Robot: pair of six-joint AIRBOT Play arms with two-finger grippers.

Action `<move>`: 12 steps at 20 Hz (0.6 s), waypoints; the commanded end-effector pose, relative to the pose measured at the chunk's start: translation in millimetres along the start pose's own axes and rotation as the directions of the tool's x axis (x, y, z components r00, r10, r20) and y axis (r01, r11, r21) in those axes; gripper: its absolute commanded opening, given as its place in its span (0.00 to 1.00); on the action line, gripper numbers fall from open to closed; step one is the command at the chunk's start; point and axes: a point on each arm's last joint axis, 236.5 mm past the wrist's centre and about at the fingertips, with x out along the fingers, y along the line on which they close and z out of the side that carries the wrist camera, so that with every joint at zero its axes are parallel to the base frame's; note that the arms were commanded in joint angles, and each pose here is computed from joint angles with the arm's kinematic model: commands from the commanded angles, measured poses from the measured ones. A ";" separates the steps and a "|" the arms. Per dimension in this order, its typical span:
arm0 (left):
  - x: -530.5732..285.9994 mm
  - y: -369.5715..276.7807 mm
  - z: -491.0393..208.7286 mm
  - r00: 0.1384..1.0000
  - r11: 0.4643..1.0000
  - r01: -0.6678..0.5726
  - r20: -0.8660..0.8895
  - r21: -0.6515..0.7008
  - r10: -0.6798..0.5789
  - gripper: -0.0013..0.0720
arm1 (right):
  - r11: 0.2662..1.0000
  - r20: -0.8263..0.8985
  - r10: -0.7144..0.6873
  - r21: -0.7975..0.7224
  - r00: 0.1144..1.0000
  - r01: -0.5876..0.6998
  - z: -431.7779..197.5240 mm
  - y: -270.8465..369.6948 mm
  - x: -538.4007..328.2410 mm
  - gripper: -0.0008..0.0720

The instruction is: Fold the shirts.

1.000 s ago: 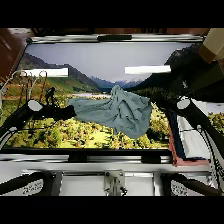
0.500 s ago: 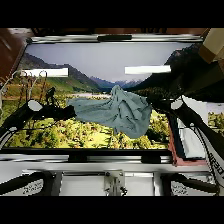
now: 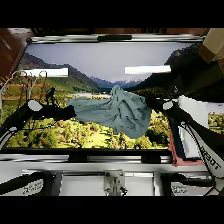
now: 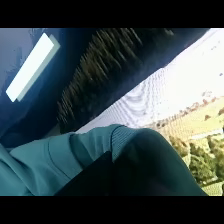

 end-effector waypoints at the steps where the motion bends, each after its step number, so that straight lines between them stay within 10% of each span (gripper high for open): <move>1: -3.1 1.3 6.7 1.000 1.000 0.000 0.017 -0.004 0.000 0.07 | 0.999 0.035 0.019 -0.033 0.999 -0.018 11.3 10.4 0.6 0.10; 7: -169.5 -74.9 140.3 0.922 0.956 0.028 0.362 0.291 -0.137 0.07 | 0.851 0.011 0.287 -0.461 0.958 -0.250 40.2 135.1 -85.3 0.10; 12: -484.9 -205.1 168.7 0.462 0.872 -0.141 0.810 0.468 -0.360 0.07 | 0.633 0.131 0.569 -0.700 0.812 -0.331 84.3 248.5 -271.9 0.10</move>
